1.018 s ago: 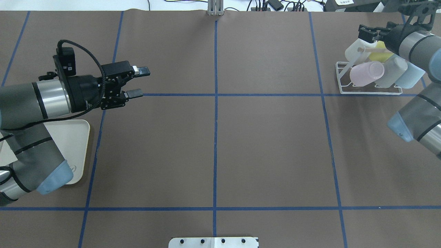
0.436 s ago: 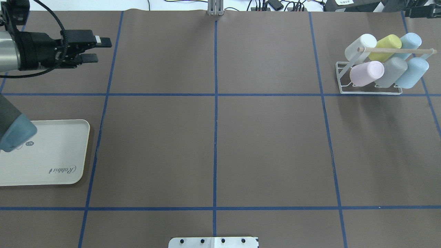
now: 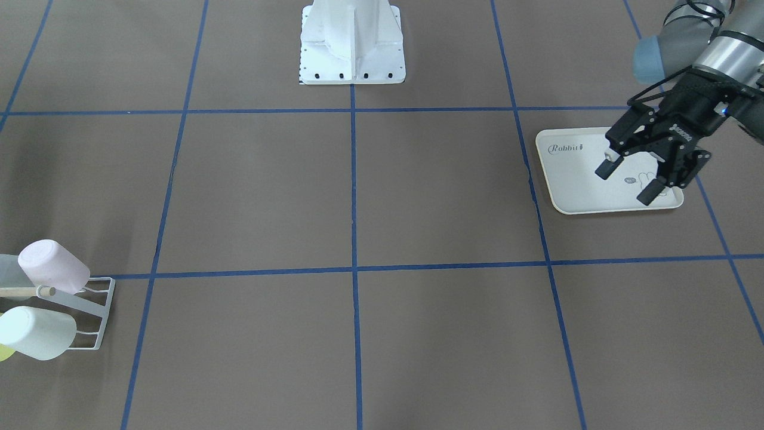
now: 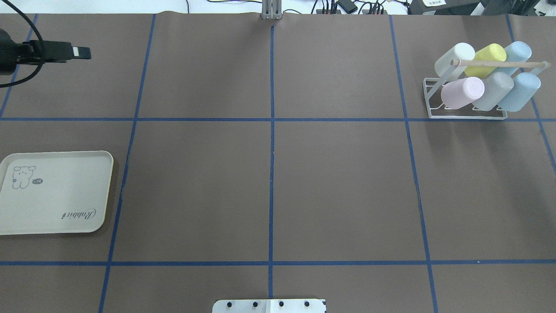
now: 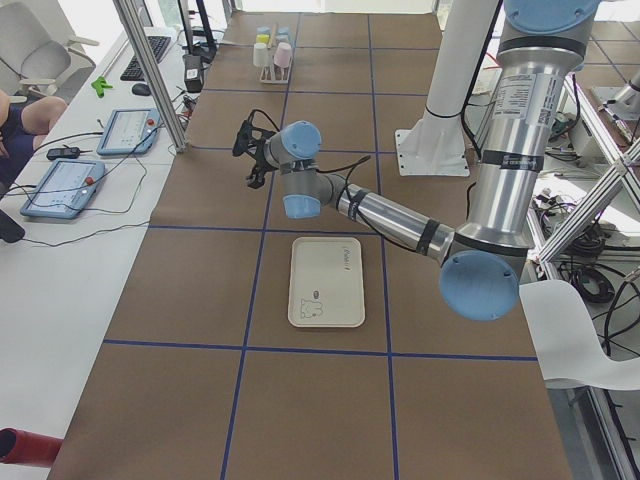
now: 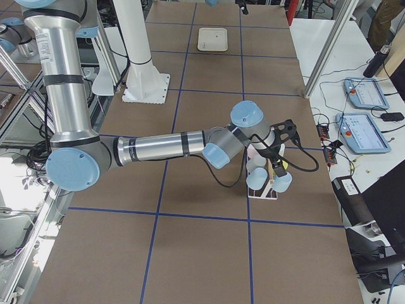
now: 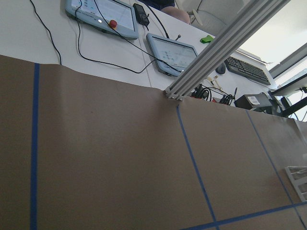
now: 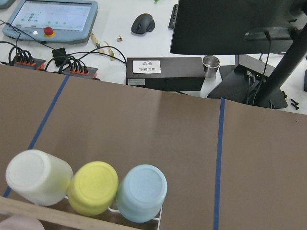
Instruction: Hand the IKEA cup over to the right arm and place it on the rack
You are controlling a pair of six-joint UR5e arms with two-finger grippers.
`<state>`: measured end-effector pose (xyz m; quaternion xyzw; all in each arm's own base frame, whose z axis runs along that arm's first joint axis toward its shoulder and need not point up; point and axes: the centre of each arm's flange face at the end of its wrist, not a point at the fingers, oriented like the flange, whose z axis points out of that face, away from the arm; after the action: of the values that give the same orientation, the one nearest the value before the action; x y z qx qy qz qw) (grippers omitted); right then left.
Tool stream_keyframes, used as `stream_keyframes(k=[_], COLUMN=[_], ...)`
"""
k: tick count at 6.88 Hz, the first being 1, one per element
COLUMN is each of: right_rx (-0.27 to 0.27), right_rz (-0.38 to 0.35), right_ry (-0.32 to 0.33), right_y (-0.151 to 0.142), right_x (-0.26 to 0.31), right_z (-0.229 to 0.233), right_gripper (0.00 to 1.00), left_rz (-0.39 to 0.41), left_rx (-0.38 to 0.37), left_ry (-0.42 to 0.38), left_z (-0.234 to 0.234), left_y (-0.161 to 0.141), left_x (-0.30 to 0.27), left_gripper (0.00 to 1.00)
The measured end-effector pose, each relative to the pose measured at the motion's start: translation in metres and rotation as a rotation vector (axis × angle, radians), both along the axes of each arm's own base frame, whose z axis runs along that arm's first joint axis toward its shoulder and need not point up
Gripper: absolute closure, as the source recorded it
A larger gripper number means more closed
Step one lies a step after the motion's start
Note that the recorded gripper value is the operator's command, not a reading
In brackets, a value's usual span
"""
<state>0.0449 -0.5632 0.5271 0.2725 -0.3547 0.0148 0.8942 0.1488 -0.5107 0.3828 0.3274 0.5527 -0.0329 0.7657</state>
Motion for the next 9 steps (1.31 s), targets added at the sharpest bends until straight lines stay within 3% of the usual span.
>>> stream_keyframes(k=[3, 4, 6, 9], right_rx=[-0.124, -0.193, -0.284, -0.328], right_rz=[-0.148, -0.178, -0.193, -0.203], right_ry=[0.053, 0.067, 0.071, 0.071], right_y=[0.03, 0.043, 0.071, 0.095], right_x=[0.039, 0.042, 0.041, 0.04], right_z=[0.054, 0.074, 0.105, 0.128], right_gripper=[0.0, 0.0, 0.0, 0.0], left_rz=[0.064, 0.088, 0.082, 0.045], left_rx=[0.172, 0.219, 0.184, 0.122], left_ry=[-0.32, -0.407, -0.483, -0.507], left_z=[0.101, 0.131, 0.172, 0.2], left_y=[-0.005, -0.005, 0.002, 0.016], left_x=[-0.1, -0.131, -0.176, -0.207], left_gripper=[0.0, 0.0, 0.0, 0.0])
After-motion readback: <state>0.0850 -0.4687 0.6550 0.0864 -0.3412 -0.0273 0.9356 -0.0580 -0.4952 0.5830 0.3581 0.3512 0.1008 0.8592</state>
